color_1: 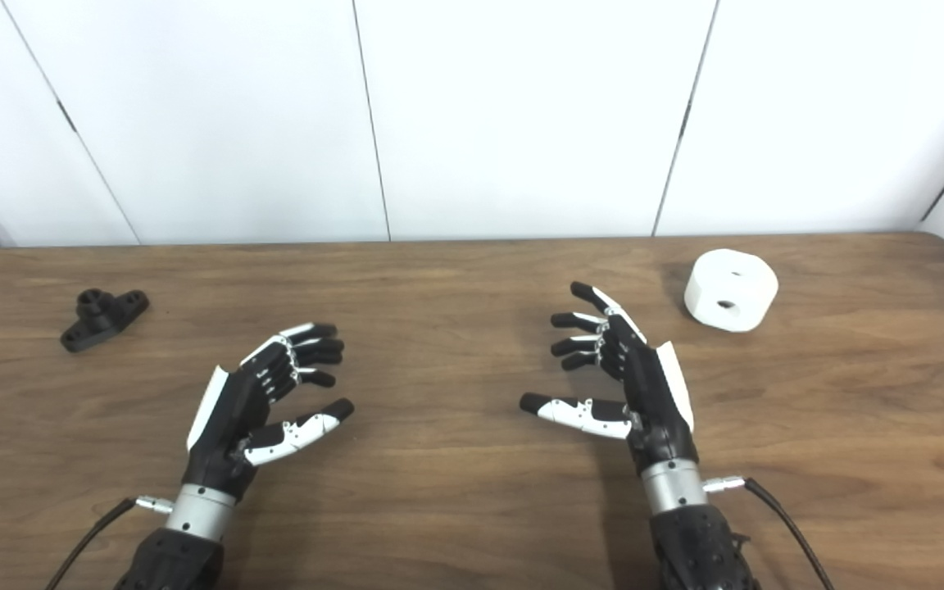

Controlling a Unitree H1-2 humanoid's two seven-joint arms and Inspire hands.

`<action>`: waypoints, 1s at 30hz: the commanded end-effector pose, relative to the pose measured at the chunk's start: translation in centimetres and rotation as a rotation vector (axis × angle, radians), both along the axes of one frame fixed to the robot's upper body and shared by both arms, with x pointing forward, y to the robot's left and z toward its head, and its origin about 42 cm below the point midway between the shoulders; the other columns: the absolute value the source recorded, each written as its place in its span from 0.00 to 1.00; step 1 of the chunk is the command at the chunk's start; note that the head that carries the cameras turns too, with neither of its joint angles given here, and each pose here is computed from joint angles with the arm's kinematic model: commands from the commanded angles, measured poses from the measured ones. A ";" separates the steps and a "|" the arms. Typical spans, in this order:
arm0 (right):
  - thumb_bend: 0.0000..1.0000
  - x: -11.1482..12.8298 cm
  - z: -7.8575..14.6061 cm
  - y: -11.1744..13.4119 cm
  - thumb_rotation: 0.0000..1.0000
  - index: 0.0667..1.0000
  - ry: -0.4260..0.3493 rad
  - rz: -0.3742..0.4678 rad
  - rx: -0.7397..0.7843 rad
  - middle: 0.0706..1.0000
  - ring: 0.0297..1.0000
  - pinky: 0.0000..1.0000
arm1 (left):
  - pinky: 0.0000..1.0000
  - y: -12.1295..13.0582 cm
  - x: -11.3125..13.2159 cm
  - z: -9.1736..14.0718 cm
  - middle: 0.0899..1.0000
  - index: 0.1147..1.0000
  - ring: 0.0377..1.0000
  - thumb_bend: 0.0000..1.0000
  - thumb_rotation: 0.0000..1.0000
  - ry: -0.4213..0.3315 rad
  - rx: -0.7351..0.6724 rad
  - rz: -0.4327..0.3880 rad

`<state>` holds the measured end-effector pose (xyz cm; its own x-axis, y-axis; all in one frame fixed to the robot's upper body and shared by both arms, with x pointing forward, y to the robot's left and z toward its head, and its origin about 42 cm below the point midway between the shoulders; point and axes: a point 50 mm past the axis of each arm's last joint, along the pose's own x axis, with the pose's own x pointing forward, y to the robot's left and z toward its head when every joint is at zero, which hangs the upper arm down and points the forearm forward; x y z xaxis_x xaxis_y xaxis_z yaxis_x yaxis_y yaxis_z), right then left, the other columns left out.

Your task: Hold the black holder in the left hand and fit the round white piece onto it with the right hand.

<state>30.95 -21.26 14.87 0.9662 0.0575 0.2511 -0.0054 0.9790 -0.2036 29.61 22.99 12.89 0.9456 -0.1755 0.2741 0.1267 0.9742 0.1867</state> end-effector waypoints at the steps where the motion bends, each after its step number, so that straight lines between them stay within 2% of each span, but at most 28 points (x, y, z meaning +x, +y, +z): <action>1: 0.70 0.4 1.6 0.3 0.02 0.86 -0.085 0.007 0.011 0.68 0.59 0.58 | 0.53 -0.2 0.6 1.5 0.82 0.75 0.68 0.62 0.00 -0.052 -0.042 -0.010; 3: 0.70 0.3 1.6 0.3 0.01 0.88 -0.084 0.011 0.019 0.67 0.58 0.56 | 0.51 -0.2 0.6 1.4 0.78 0.82 0.64 0.62 0.00 -0.049 -0.056 -0.015; 5: 0.70 0.3 1.6 0.3 0.02 0.87 -0.081 0.008 0.019 0.68 0.58 0.57 | 0.56 -0.2 0.6 1.4 0.75 0.81 0.67 0.63 0.00 -0.064 -0.028 -0.005; 8: 0.71 0.3 1.7 0.3 0.02 0.81 -0.074 -0.003 0.011 0.75 0.63 0.57 | 0.62 -0.2 0.6 1.3 0.79 0.80 0.73 0.64 0.01 -0.056 -0.014 0.013; 11: 0.71 0.4 1.7 0.3 0.00 0.76 -0.077 -0.001 0.011 0.77 0.64 0.54 | 0.55 -0.2 0.6 1.3 0.82 0.84 0.70 0.62 0.00 -0.046 -0.040 0.004; 17: 0.72 0.4 1.5 0.0 0.00 0.75 -0.074 0.007 0.004 0.76 0.62 0.52 | 0.59 -0.5 0.6 1.0 0.80 0.83 0.71 0.64 0.00 -0.066 -0.015 0.012; 19: 0.71 0.4 1.4 -0.5 0.00 0.75 -0.069 0.008 -0.006 0.76 0.62 0.52 | 0.60 -1.0 0.6 0.8 0.80 0.83 0.72 0.64 0.01 -0.061 -0.017 0.008; 22: 0.68 0.3 1.2 -1.4 0.00 0.79 -0.064 0.012 -0.008 0.78 0.63 0.52 | 0.59 -2.1 0.7 0.4 0.79 0.84 0.72 0.66 0.09 -0.048 -0.024 0.002; 26: 0.65 0.1 1.5 -1.8 0.00 0.82 -0.060 -0.005 0.020 0.79 0.63 0.50 | 0.57 -3.6 1.1 -0.3 0.79 0.83 0.71 0.68 0.03 -0.030 -0.049 -0.007; 30: 0.61 -0.1 1.9 -1.5 0.00 0.85 -0.041 -0.020 0.012 0.80 0.65 0.52 | 0.57 -3.9 1.5 -0.3 0.79 0.82 0.70 0.66 0.00 -0.039 -0.038 -0.004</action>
<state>30.52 -23.00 15.14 0.9729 0.0323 0.2290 0.0123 0.9815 -0.1908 31.07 19.32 12.74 0.9407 -0.1751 0.2907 0.1349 0.9790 0.1529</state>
